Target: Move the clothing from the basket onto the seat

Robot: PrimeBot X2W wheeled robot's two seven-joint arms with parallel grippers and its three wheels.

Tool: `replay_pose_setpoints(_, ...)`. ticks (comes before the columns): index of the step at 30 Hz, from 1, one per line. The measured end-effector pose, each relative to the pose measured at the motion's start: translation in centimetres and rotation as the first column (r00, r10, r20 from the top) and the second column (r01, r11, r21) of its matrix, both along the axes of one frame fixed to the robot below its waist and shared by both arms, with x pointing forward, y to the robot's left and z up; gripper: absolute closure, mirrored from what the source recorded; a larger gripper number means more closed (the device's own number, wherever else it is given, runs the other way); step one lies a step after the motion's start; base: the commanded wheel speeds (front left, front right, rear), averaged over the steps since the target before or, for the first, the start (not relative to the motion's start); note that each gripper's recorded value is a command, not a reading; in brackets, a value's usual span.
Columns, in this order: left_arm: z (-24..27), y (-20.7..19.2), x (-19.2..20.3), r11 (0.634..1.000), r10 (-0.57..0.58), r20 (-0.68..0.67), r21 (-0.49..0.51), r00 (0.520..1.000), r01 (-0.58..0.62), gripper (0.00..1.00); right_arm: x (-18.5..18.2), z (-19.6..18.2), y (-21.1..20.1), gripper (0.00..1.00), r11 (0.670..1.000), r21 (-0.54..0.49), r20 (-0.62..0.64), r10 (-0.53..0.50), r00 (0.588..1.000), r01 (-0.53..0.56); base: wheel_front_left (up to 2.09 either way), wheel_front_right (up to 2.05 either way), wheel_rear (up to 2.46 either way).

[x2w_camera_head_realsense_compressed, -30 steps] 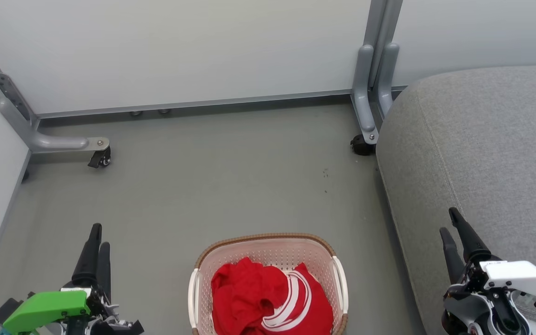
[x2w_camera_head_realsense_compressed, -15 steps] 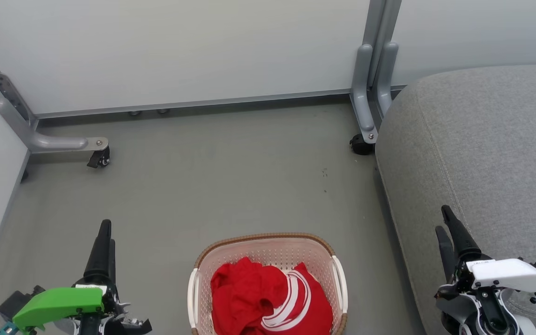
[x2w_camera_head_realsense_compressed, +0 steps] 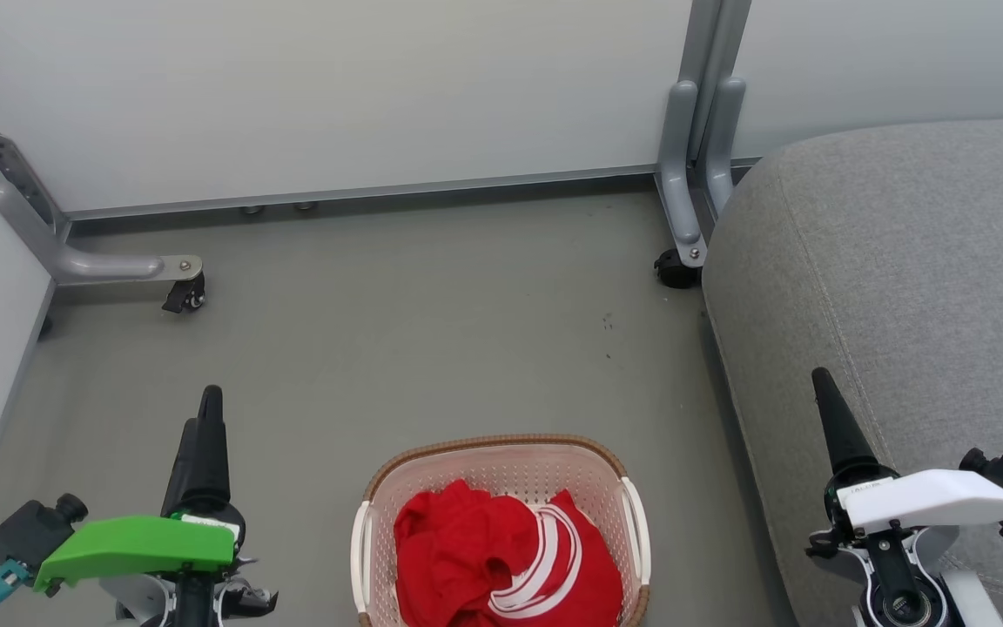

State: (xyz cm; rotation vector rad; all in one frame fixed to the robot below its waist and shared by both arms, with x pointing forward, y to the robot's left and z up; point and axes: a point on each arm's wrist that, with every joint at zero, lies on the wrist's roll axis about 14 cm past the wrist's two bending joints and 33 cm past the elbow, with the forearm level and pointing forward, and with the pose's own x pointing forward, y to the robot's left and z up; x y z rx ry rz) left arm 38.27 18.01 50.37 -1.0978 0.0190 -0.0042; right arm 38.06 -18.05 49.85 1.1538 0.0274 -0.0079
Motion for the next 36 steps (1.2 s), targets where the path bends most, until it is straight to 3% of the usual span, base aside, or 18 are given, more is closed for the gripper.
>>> replay_pose_setpoints(11,1.2,-1.5,0.1,0.978,-0.035,0.04,0.206,0.999,0.027,0.0,0.2,1.3,1.6,0.0,0.971,-0.235,0.048,0.053,0.997,-0.04,0.0,0.0,0.0)
replay_pose_setpoints(22,2.1,-2.7,0.2,0.925,-0.064,0.074,0.38,0.995,0.031,0.0,0.2,2.4,3.5,0.0,0.897,-0.437,0.091,0.118,0.989,-0.067,0.0,0.0,0.0)
replay_pose_setpoints(36,3.7,-3.5,0.2,0.842,-0.08,0.135,0.539,0.988,-0.005,0.0,0.1,3.6,4.8,0.0,0.804,-0.593,0.142,0.169,0.975,-0.053,0.0,0.0,0.0)
